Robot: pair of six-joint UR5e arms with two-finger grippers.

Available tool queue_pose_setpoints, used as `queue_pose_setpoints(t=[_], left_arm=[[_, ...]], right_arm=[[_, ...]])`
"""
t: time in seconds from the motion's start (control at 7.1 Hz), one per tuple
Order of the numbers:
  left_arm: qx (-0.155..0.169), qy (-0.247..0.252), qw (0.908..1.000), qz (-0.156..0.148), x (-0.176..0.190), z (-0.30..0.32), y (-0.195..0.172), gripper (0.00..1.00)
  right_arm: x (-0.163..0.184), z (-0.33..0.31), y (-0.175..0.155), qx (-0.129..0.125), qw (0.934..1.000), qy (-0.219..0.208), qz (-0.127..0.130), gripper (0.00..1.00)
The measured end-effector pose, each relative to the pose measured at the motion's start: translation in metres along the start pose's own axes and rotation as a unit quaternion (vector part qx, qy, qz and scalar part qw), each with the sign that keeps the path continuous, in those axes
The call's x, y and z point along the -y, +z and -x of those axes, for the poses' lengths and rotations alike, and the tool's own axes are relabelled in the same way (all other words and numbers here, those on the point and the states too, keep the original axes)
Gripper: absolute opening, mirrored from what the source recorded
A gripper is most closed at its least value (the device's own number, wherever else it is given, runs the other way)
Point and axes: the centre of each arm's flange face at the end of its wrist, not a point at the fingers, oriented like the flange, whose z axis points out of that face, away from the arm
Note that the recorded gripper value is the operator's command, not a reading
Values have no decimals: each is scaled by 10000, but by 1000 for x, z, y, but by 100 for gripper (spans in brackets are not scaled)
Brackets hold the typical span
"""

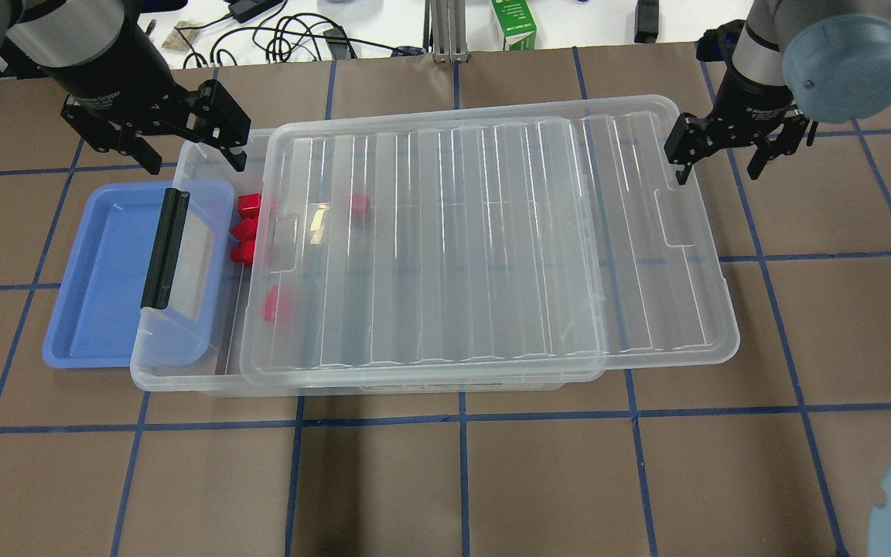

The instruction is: Place red block in blue tray from box

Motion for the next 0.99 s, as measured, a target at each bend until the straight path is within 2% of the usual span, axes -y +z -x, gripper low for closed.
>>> queue_pose_setpoints(t=[0.99], left_arm=[[2, -10, 10000, -19, 1, 1, -1, 100]], right_arm=[[-1, -58, 1, -104, 9996, -261, 34, 100]])
